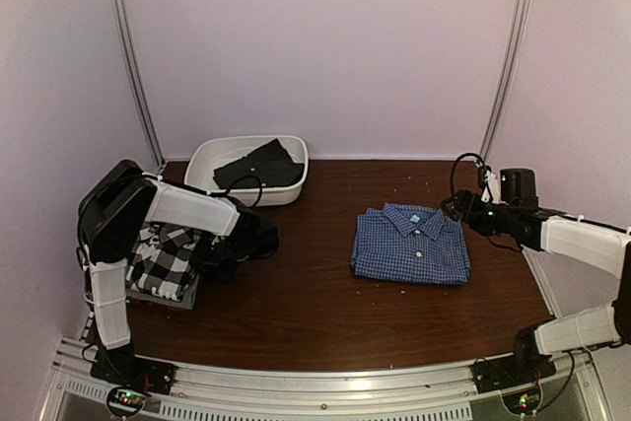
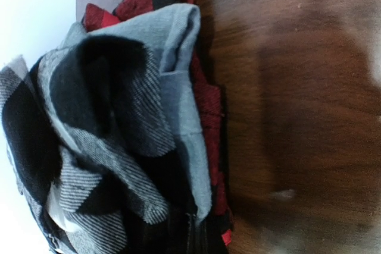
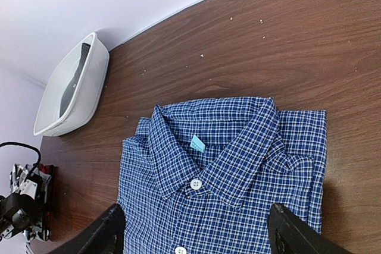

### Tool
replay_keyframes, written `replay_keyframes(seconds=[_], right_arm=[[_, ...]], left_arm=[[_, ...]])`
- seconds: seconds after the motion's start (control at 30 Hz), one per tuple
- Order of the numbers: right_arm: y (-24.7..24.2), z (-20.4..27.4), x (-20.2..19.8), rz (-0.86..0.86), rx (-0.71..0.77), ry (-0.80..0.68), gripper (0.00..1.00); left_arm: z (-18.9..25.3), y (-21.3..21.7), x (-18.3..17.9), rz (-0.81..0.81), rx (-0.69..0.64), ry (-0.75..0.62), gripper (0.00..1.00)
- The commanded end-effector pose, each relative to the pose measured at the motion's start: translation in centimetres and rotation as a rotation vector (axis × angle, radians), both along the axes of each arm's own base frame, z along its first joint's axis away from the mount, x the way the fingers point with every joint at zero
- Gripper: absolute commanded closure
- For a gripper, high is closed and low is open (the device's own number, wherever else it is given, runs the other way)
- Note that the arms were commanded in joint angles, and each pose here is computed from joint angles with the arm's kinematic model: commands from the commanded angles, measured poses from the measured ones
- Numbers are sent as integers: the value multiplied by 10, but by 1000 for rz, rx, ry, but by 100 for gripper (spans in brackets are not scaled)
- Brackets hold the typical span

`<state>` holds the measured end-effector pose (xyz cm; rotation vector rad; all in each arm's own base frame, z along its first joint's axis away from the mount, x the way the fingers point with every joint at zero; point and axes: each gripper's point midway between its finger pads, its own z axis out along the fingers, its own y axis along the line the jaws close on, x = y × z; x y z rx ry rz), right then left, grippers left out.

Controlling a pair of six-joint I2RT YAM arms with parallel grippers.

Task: Fold and stack the long sleeve shirts
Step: Move the square-folded shirt to the center of the board.

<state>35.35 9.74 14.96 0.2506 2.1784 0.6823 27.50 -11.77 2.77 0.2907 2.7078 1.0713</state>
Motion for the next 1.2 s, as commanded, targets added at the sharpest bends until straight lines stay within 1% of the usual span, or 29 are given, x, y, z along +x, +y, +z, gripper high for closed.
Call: replay_keyframes(seconds=[0.0,0.2,0.37,0.57,0.77,0.87,0.9,1.03,1.17], right_arm=[[3,9,0,11,13,-40,17],[3,7,-1,12,10,-37,17],[3,8,-1,14,9,-39,17],[3,6,-2,19,-3,-34,17],[2,8,-3,21,-13,-38,17],[2,9,-3,22,-16,-44,17],[1,5,-5,22,-19,-25,17],[1,5,-7,21,-23,-19,17],[0,2,-8,18,-28,-11,17]], left_arm=[[3,-3,6,-6,0,-12,100],[15,-25,15,-43,-43,-30,100],[27,-67,23,-84,-153,-38,100],[37,-134,28,-152,-310,-26,100],[49,-212,30,-235,-484,-6,100],[52,-243,30,-270,-552,4,100],[52,-252,30,-279,-578,7,100],[52,-276,31,-301,-655,20,100],[53,-287,31,-310,-703,28,100]])
